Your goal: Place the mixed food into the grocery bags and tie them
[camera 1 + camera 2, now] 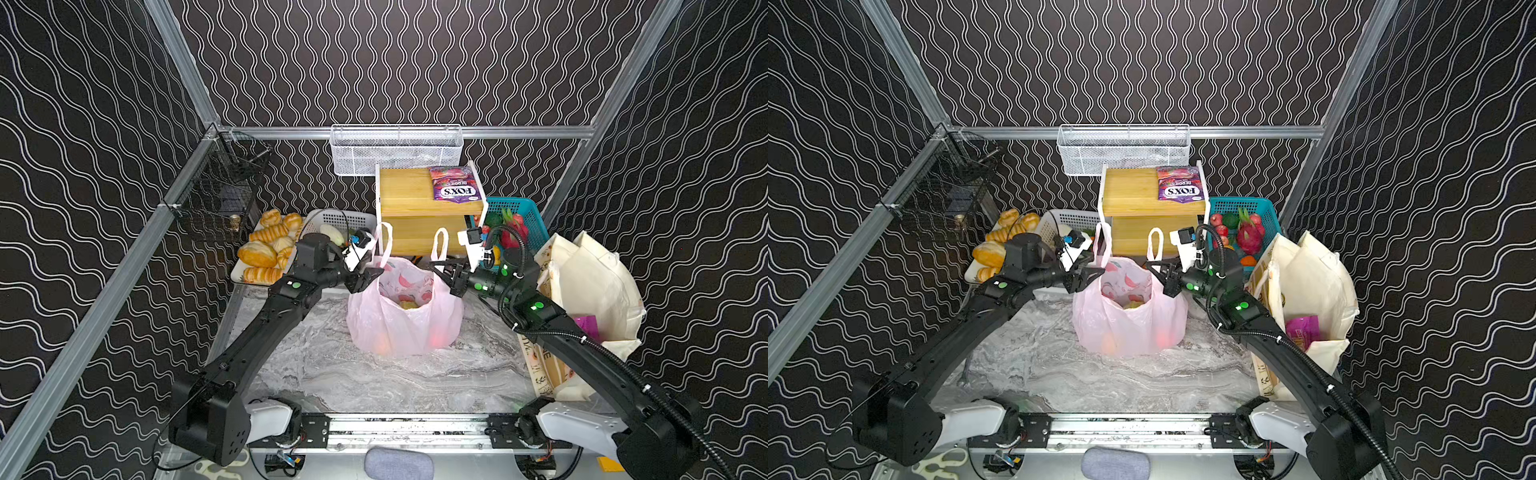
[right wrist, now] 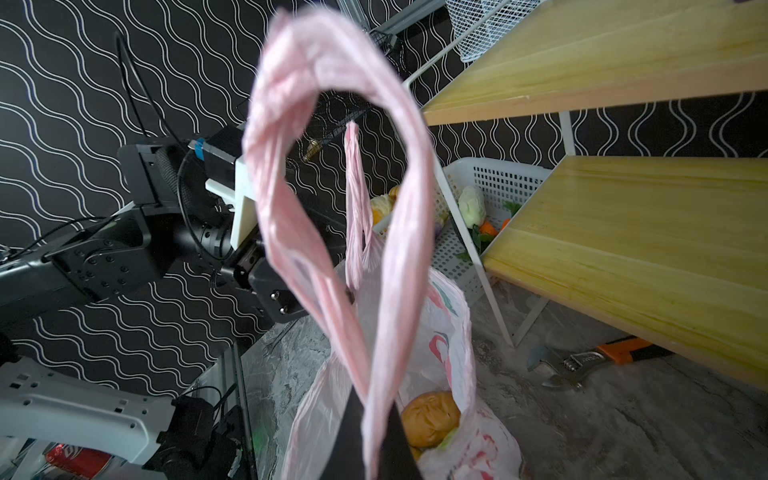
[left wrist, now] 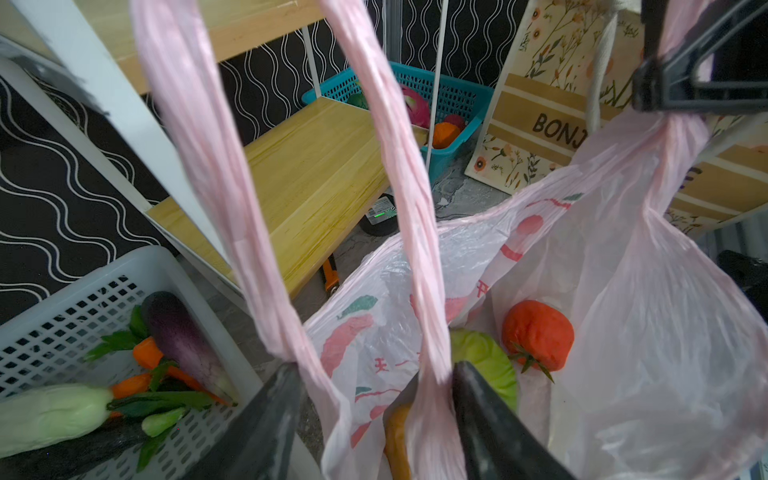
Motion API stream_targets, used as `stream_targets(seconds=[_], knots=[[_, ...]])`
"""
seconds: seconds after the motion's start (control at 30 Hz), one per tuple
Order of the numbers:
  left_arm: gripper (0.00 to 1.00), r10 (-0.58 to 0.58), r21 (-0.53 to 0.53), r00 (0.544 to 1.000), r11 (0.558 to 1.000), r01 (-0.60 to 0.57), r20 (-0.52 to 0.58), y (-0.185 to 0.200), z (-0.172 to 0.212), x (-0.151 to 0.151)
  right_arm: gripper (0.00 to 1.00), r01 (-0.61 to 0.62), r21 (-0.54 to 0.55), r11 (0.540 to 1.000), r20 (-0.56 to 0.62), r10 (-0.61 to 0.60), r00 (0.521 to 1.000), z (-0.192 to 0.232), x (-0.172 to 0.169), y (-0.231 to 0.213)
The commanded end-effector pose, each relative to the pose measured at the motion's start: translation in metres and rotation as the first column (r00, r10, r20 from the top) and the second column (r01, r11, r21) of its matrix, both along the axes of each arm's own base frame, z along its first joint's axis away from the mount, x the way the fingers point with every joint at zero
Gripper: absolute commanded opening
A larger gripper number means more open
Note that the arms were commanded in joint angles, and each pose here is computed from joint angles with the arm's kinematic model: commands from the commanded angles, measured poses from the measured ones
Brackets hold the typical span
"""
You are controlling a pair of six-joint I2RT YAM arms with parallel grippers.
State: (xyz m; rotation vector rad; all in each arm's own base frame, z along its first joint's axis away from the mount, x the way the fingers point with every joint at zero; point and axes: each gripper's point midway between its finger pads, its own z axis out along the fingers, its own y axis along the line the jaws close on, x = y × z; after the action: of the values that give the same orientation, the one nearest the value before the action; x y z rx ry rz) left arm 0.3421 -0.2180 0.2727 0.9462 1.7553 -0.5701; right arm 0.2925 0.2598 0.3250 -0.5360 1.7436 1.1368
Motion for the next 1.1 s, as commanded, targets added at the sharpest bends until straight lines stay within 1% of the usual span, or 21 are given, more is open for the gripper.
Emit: stream_targets(seconds=[0.0,0.17,0.27,0.43,0.47,0.53,0.6,0.67,0.83,0.9,0.97,1.0,1.03,1.07], knots=[[0.65,0.050,0.001,0.998,0.999,-0.050,0.041,0.002,0.004,0.011,0.00,-0.011,0.021,1.000,0.028,0.010,1.000,0.009,-0.002,0.001],[0.66,0.086,-0.004,0.995,0.996,-0.086,0.042,0.003,0.003,0.020,0.00,-0.011,0.021,1.000,0.029,0.010,1.000,0.009,-0.001,0.001],[0.66,0.082,-0.007,0.996,0.997,-0.082,0.043,0.001,0.003,0.023,0.00,-0.015,0.023,1.000,0.028,0.014,1.000,0.009,-0.002,0.002],[0.63,0.095,-0.005,0.995,0.995,-0.095,0.035,0.001,0.002,0.029,0.00,-0.021,0.025,0.999,0.031,0.020,0.999,0.009,-0.003,0.002],[0.61,0.096,-0.003,0.995,0.995,-0.096,0.037,0.001,0.002,0.030,0.00,-0.021,0.026,0.999,0.030,0.021,0.999,0.010,-0.003,0.002],[0.53,0.091,-0.007,0.995,0.996,-0.091,0.038,0.000,0.003,0.031,0.00,-0.020,0.023,1.000,0.032,0.019,0.999,0.009,-0.003,0.002],[0.40,0.082,-0.014,0.996,0.997,-0.081,0.036,-0.002,0.005,0.031,0.00,-0.017,0.020,1.000,0.035,0.017,0.999,0.009,-0.003,0.002],[0.32,0.075,-0.015,0.997,0.997,-0.074,0.035,-0.003,0.005,0.030,0.00,-0.016,0.016,1.000,0.028,0.016,0.999,0.007,-0.002,0.002],[0.19,0.070,-0.003,0.997,0.998,-0.070,0.027,-0.002,0.001,0.026,0.00,-0.017,0.015,1.000,0.030,0.016,0.999,0.006,-0.003,0.001],[0.16,0.065,0.003,0.998,0.998,-0.065,0.017,-0.002,0.000,0.022,0.00,-0.017,0.016,1.000,0.029,0.016,0.999,0.007,-0.003,0.001],[0.16,0.071,0.007,0.997,0.997,-0.071,0.015,0.000,0.000,0.021,0.00,-0.018,0.014,1.000,0.025,0.018,1.000,0.006,-0.003,0.002],[0.19,0.069,0.004,0.998,0.998,-0.069,0.014,0.000,0.000,0.019,0.00,-0.017,0.016,1.000,0.026,0.017,1.000,0.006,-0.003,0.002],[0.25,0.063,-0.005,0.998,0.998,-0.063,0.020,-0.001,0.004,0.017,0.00,-0.018,0.018,1.000,0.027,0.018,0.999,0.007,-0.003,0.002],[0.37,0.056,-0.013,0.998,0.998,-0.056,0.017,-0.002,0.006,0.015,0.00,-0.018,0.019,1.000,0.027,0.017,0.999,0.007,-0.002,0.002]])
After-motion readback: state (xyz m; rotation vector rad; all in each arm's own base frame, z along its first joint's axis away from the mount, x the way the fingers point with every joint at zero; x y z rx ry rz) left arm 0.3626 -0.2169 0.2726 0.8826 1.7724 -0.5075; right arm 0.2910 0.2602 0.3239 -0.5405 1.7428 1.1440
